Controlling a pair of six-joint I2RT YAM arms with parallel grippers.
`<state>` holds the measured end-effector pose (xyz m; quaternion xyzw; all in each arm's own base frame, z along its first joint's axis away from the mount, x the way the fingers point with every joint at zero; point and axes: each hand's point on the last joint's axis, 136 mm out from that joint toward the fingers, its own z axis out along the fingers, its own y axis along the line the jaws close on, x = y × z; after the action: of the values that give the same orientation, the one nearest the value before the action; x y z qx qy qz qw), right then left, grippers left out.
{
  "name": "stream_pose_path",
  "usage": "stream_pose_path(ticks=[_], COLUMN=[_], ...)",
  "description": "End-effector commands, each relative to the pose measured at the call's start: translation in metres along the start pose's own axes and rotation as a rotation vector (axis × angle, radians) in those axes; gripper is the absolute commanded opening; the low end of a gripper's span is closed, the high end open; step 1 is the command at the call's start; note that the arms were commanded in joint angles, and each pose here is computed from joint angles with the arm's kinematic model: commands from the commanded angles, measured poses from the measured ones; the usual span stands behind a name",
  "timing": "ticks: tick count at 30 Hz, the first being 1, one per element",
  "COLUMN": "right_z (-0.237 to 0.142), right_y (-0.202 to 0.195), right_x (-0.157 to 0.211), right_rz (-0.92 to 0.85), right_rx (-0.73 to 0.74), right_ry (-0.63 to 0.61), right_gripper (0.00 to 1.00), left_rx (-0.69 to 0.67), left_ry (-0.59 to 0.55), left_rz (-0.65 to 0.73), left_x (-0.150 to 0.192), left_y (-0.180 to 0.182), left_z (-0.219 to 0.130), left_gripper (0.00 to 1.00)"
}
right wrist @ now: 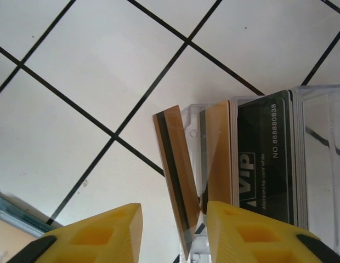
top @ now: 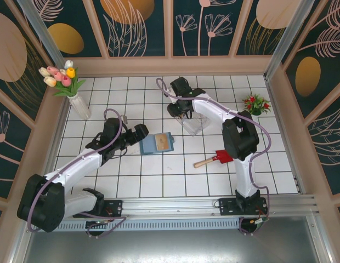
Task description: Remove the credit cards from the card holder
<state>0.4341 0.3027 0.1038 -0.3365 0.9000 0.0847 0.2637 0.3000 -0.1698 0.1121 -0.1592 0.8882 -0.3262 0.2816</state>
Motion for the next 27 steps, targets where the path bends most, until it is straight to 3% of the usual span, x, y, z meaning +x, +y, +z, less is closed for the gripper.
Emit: stream_pose_path(ticks=[1,16,21,27], right_z=[-0.012,0.019,0.029,0.029], right_y=[0.009,0.001,-0.003,-0.010], right_x=[-0.017,0.000,0.005,0.008], right_rz=[0.018,0.006,-0.018,-0.103], right_rx=[-0.067,-0.050,-0.036,0.003], right_ry=[-0.046,0.032,0.054,0.069], right_gripper=[0.39,0.43,0.33,0.14], left_rx=[0.011,0.004,0.002,-0.003], left_ry=[-0.004,0.006,0.009,0.011], left_rz=[0.022,0.019,0.020,0.020], left_x=[-0.005,-0.003,-0.003,-0.003], left_y=[-0.006,-0.004,-0.004,-0.002], left_z=[0.001,0.004,0.005,0.005], left_gripper=[0.99,0.98,0.99,0.98])
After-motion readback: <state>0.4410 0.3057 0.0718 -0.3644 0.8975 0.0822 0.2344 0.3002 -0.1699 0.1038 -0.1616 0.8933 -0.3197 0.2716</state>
